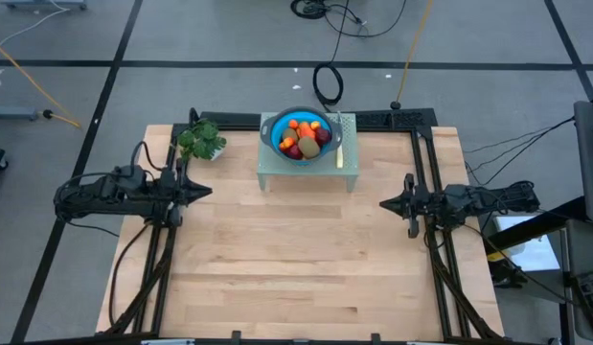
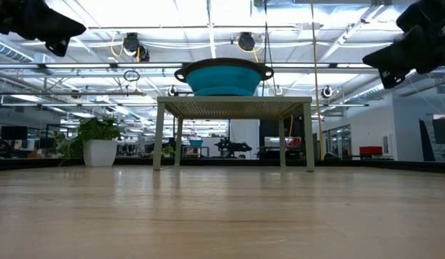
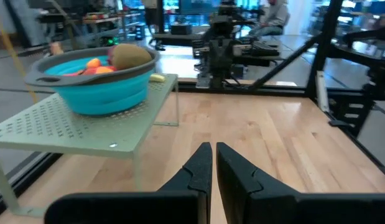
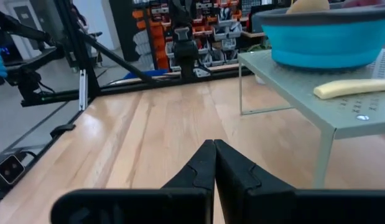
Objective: Pick & Place Fruit
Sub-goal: Return to Home Position
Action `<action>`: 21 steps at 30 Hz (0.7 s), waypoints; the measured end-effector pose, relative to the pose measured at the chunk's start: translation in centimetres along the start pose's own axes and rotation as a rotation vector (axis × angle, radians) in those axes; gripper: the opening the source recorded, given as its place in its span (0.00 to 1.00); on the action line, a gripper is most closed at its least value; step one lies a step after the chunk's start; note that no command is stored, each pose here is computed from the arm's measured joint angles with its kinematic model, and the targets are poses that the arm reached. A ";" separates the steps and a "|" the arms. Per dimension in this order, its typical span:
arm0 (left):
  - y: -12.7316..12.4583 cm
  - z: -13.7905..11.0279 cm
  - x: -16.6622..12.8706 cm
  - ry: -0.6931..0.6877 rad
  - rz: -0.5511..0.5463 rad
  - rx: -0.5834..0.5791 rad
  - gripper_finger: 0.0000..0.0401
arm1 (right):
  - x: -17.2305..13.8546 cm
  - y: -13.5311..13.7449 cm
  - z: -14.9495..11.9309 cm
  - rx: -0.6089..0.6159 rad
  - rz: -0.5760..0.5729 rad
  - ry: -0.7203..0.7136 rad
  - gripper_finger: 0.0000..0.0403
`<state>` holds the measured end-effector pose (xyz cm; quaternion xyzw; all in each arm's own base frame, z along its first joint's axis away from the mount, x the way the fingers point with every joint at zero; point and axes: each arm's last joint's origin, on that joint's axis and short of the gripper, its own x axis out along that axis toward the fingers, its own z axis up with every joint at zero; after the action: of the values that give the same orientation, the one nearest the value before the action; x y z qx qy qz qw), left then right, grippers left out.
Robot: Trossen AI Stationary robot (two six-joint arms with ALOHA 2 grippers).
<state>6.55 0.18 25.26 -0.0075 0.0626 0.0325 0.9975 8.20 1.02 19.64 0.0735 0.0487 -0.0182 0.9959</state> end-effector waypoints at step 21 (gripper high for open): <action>-0.5 -4.9 3.6 -0.097 -0.108 0.043 0.05 | 0.5 -0.1 -1.5 -0.011 -0.009 0.051 0.00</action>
<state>9.50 -0.14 19.99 0.0121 0.0143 -0.0224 0.9996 8.56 1.10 18.08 0.0682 0.0744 -0.0205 0.9947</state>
